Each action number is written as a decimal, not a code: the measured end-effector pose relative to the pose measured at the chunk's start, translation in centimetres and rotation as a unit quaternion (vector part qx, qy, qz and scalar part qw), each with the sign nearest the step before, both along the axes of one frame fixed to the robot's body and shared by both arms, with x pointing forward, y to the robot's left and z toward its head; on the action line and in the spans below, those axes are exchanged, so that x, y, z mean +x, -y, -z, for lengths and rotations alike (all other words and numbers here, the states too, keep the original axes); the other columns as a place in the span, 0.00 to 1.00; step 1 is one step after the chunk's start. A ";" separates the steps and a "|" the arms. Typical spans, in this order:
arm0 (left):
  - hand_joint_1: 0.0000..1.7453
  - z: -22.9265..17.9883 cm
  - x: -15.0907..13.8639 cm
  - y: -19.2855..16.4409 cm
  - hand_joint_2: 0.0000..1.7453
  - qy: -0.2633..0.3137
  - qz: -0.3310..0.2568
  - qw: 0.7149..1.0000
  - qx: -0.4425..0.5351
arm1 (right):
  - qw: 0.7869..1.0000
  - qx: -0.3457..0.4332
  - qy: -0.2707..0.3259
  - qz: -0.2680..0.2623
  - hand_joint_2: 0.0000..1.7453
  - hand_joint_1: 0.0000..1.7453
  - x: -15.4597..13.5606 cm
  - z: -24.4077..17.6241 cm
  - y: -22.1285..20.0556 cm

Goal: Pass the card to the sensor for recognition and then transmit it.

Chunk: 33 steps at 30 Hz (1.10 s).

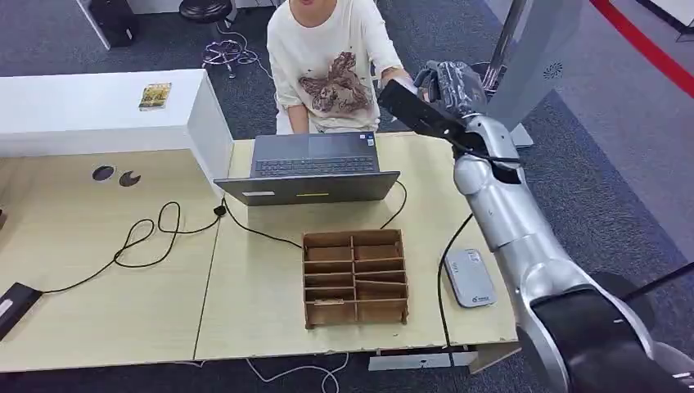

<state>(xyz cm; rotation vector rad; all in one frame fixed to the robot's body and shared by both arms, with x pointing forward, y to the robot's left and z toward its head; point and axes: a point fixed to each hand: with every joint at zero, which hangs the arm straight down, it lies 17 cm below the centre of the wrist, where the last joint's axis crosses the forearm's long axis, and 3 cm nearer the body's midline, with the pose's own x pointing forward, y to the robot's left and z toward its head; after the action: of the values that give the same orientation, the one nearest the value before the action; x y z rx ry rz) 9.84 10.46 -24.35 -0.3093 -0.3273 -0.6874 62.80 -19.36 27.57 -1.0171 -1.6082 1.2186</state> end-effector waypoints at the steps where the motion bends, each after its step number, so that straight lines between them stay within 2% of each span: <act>1: 0.00 0.0 0.0 0.0 0.00 0.000 0.000 1.000 0.000 | 1.000 0.000 0.000 0.001 1.00 1.00 0.0 0.0 0.0; 4: 0.00 0.0 0.0 0.0 0.00 0.000 0.000 1.000 0.000 | 1.000 0.000 -0.003 0.002 1.00 1.00 0.1 0.1 0.1; 5: 0.00 0.0 0.0 0.0 0.00 0.000 0.000 1.000 0.000 | 1.000 0.000 -0.003 0.002 1.00 0.78 0.1 0.2 0.0; 6: 0.00 0.0 0.0 0.0 0.00 0.000 0.000 1.000 0.000 | 1.000 0.000 -0.004 0.002 1.00 0.20 0.1 0.2 0.0; 7: 0.00 0.0 0.0 0.0 0.00 0.000 0.000 1.000 0.000 | 1.000 0.000 -0.005 0.002 1.00 0.02 0.1 0.3 0.0; 33: 0.00 0.0 0.0 -0.1 0.00 -0.001 -0.002 1.000 -0.001 | 0.999 0.030 0.004 0.021 1.00 0.00 0.1 -0.2 1.2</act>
<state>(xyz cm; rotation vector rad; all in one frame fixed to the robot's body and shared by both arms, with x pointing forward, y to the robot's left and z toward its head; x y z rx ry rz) 9.87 10.54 -24.35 -0.3104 -0.3269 -0.6831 62.91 -20.57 27.73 -1.0151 -1.6124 1.1318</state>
